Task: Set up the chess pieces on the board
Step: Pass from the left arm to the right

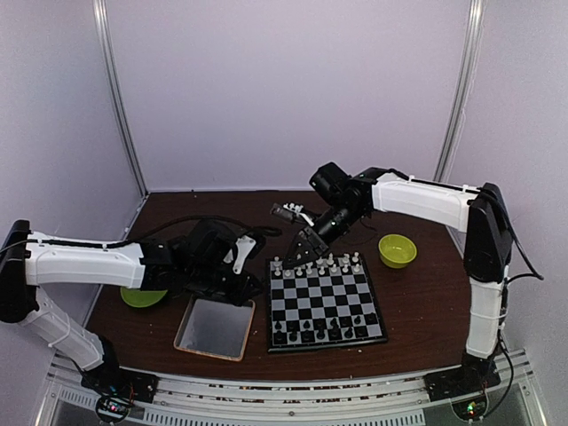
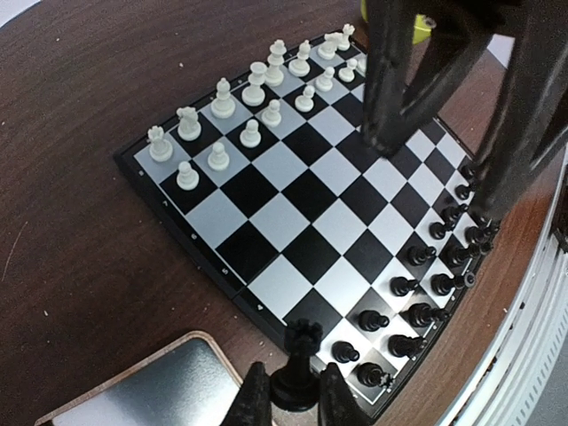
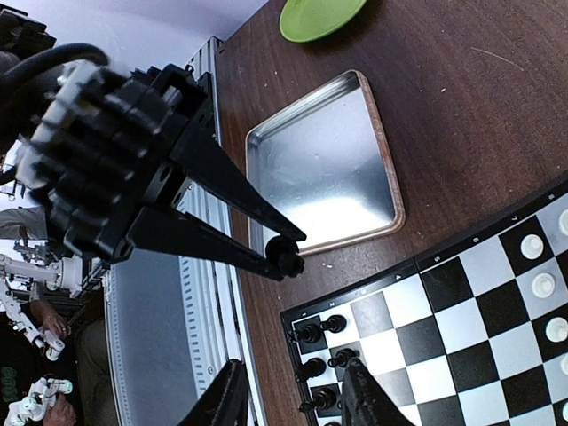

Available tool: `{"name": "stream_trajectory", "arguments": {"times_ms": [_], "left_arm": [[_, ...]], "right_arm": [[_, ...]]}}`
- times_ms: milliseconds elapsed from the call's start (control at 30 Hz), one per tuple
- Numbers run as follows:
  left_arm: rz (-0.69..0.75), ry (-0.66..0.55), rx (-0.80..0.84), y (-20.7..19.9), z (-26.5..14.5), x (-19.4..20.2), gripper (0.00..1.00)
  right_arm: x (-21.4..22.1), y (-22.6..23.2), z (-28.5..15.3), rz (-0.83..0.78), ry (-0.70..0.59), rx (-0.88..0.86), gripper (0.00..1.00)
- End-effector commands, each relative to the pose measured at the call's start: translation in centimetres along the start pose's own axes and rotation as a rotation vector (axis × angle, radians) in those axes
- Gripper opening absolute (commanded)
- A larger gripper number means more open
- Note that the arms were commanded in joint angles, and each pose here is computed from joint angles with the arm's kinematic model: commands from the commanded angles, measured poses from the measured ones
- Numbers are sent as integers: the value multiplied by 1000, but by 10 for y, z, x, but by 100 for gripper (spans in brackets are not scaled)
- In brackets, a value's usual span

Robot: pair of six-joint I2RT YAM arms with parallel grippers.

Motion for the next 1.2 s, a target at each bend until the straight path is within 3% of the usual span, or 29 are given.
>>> {"name": "stream_trajectory", "arguments": {"times_ms": [0,500,1167], "left_arm": [[13,-93,63,-15,-6,-31,7],[0,-101,92,-22,-4,-41,7],[-35,-97,-25,-2,-8,-38,7]], "right_arm": [[-11,11,12,37,2,-60,37],[-23,16,38,84,11,-136,36],[-12,13,45,140,17,-143,23]]}}
Point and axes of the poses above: each gripper's point midway between its finger pads, its own z axis out along the fingers, its own y axis along the line the jaws close on, x = y × z, the point moved 1 cm from there along -z, back along the fingers, and after that the axes turned 3 degrees about z, right-handed, at the moved point
